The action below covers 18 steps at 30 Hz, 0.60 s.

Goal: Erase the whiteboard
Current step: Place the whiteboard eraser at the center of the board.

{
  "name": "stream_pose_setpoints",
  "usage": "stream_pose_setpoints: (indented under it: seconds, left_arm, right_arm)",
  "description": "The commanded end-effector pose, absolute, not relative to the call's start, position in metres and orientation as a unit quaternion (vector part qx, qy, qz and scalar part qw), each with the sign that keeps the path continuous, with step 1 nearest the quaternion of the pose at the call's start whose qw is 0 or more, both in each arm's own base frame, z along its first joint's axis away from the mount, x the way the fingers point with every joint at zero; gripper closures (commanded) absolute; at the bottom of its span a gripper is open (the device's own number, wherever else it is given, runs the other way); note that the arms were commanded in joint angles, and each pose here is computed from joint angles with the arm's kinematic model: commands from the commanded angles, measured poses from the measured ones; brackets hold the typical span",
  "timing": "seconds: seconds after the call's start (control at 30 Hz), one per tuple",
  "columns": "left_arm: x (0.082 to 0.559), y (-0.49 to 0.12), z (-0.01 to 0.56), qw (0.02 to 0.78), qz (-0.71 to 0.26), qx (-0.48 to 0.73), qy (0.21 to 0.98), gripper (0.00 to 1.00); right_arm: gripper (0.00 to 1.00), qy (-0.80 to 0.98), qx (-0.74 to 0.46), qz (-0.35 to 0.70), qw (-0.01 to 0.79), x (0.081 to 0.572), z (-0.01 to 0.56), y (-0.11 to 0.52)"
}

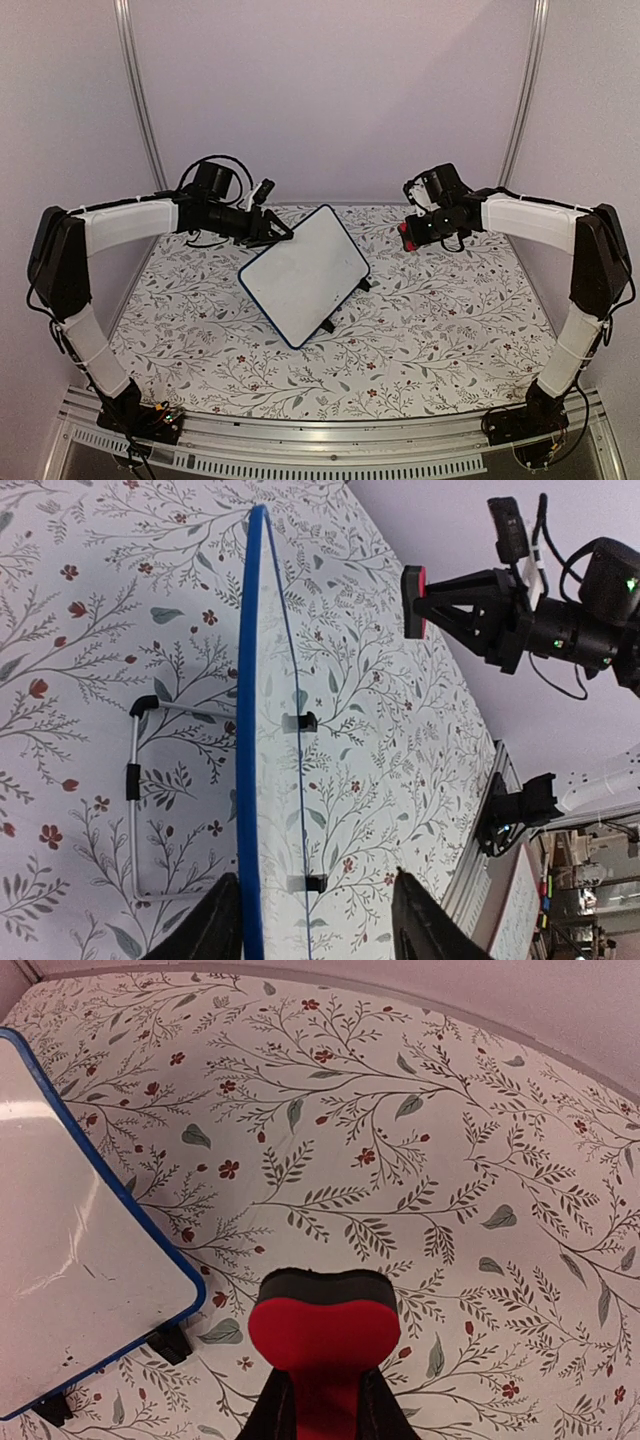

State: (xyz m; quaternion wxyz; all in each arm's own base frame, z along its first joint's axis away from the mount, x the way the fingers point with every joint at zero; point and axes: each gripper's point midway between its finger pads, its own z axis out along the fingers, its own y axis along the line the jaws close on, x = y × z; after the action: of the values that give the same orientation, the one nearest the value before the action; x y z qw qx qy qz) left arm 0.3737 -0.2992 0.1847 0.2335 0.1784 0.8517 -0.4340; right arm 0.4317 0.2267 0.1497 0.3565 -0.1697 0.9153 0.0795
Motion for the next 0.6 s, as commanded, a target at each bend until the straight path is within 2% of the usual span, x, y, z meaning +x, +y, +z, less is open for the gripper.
stream_pose_setpoints:
  seconds: [0.0, 0.37, 0.57]
  left_arm:
    - [0.373, -0.297, 0.206, 0.266, -0.439, 0.189, 0.837, 0.46]
    - [0.382, -0.281, 0.219, 0.307, -0.421, 0.167, 0.837, 0.03]
    - [0.385, -0.273, 0.229, 0.327, -0.421, 0.156, 0.831, 0.00]
  right_arm:
    - [0.95, 0.919, -0.114, 0.091, 0.366, 0.447, 0.158, 0.200]
    - [0.92, 0.938, -0.030, 0.134, 0.319, 0.471, 0.126, 0.160]
    - [0.86, 0.947, 0.008, 0.132, 0.293, 0.477, 0.101, 0.140]
